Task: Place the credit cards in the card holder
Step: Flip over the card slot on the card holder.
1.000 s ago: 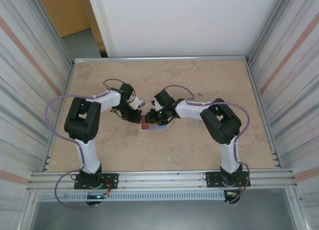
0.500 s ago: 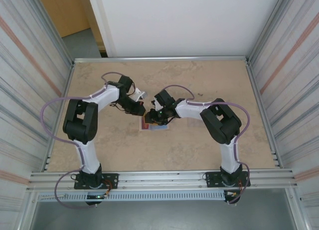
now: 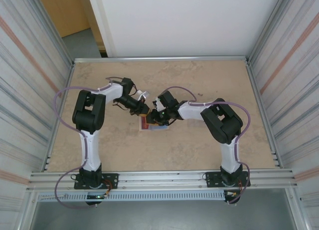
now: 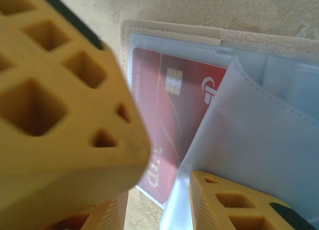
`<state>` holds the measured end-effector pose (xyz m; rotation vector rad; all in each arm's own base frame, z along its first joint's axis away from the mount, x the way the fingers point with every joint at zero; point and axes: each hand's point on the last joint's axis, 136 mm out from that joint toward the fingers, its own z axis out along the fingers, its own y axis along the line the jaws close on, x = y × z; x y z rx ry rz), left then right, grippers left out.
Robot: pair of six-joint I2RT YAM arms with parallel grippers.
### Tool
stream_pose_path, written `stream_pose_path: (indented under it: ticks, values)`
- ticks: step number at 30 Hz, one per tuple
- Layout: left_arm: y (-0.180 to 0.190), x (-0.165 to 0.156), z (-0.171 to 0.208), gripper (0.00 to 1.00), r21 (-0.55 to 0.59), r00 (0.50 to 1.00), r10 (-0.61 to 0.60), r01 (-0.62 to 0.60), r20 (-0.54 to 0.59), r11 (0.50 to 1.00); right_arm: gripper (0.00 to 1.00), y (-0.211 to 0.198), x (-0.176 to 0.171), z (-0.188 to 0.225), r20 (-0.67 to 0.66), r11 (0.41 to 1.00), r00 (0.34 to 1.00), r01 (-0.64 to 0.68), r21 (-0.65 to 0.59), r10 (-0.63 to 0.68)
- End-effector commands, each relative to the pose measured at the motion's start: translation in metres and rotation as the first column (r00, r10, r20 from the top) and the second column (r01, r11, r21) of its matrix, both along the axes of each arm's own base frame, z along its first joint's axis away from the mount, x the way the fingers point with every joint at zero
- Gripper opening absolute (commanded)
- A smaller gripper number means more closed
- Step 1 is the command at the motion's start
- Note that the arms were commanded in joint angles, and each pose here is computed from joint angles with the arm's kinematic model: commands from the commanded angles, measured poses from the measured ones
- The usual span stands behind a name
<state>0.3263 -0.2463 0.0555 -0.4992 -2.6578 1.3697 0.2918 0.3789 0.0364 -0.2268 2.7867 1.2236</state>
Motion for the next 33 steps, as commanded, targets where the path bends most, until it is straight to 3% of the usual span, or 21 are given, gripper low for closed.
stream_pose_path:
  ticks: [1,13,19,24,33]
  values:
    - [-0.006,-0.014,-0.011,0.0,-0.006,0.994,-0.004,0.003,-0.112,1.0,0.37,0.008,0.004,0.019,0.058,0.998,0.998,-0.024,0.066,0.02]
    - [0.016,-0.021,-0.05,0.0,0.2,0.995,-0.022,0.04,-0.093,0.979,0.38,-0.001,0.008,0.033,0.071,0.997,0.997,-0.01,0.077,0.004]
    - [0.015,-0.02,-0.047,0.0,0.197,0.997,-0.026,0.041,-0.079,0.98,0.39,-0.024,0.01,0.047,0.089,0.999,0.995,0.034,0.022,-0.036]
    - [0.015,-0.02,-0.044,0.0,0.19,0.997,-0.025,0.039,-0.074,0.981,0.42,-0.055,0.017,0.029,0.054,0.989,0.991,0.127,-0.073,-0.123]
    - [0.014,-0.019,-0.04,0.0,0.181,0.998,-0.027,0.037,-0.061,0.983,0.42,-0.048,0.01,0.011,-0.011,0.989,0.992,0.122,-0.086,-0.124]
